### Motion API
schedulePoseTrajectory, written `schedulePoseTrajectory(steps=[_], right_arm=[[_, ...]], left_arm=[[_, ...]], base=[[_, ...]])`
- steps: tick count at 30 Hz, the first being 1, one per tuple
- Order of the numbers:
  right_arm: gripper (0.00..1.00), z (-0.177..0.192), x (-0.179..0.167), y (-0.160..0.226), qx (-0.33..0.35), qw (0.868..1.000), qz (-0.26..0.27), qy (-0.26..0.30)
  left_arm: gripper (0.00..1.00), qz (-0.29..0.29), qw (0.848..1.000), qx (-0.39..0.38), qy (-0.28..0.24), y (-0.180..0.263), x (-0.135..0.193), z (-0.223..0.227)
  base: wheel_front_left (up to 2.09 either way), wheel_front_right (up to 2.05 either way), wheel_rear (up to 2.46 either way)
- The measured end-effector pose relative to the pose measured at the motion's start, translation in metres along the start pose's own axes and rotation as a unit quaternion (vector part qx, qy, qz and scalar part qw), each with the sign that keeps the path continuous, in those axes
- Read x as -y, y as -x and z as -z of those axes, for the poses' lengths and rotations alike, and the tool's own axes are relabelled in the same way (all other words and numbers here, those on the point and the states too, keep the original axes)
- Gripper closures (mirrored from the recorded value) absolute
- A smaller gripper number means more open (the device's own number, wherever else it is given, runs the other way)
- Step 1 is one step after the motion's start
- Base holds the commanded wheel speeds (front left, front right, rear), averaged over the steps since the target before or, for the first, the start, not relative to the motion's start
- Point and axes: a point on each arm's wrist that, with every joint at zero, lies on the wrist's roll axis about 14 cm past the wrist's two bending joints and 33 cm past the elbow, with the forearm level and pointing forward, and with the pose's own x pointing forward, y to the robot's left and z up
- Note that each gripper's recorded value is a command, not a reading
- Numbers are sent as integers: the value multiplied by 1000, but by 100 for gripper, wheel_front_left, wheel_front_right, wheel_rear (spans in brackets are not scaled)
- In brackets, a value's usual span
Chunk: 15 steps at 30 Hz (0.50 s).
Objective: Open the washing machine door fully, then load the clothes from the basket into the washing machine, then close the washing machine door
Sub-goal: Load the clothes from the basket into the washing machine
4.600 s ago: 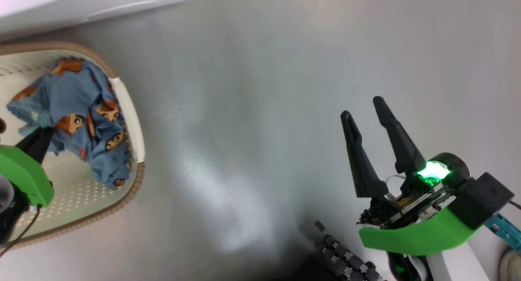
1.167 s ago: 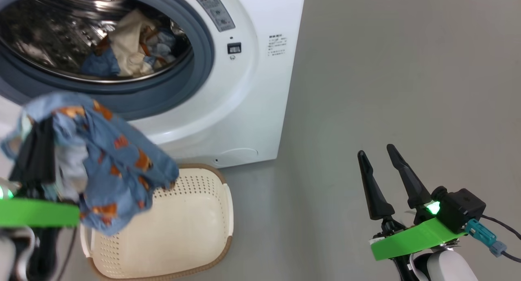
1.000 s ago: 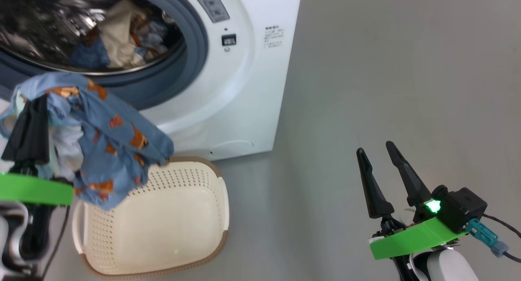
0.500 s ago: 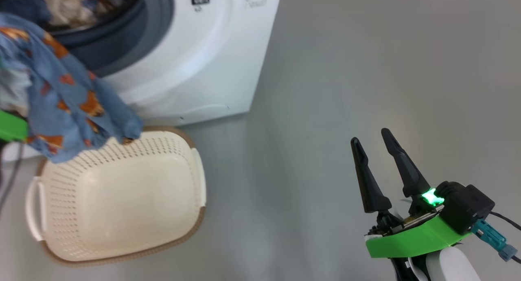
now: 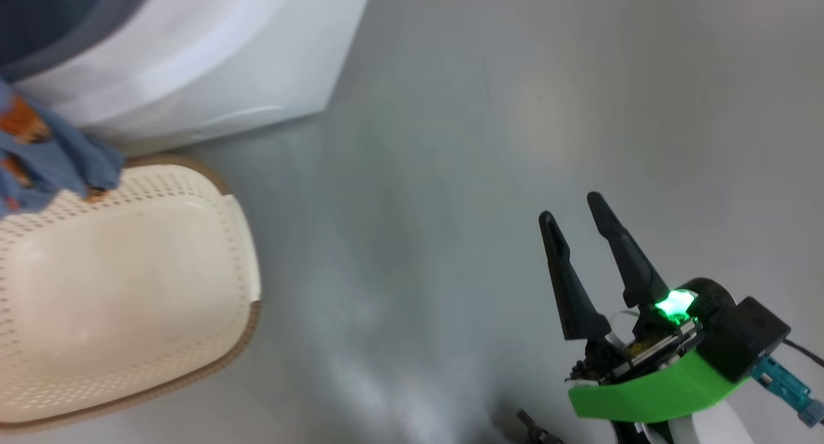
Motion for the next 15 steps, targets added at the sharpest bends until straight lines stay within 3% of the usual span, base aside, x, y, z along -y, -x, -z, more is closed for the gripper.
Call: schedulePoseTrajectory(steps=[8, 12, 13, 14, 15], right_arm=[[0, 14, 14, 8, -27, 999, 28, 12], [0, 15, 17, 10, -30, 999, 33, 15], [0, 15, 16, 10, -31, 999, 32, 14], [0, 15, 15, 10, -31, 999, 31, 13], [0, 16, 15, 9, -30, 999, 30, 12]], left_arm=[[100, 18, 996, 84, 29, -40, 7, -24], [98, 16, 997, 71, 33, -44, 8, -9], [59, 14, 998, 58, 33, -44, 8, -2], [0, 13, 999, 42, 33, -43, 8, 5], [0, 12, 999, 27, 31, -42, 7, 11]], base=[[0, 0, 0], [0, 0, 0], [0, 0, 0], [0, 0, 0], [0, 0, 0]])
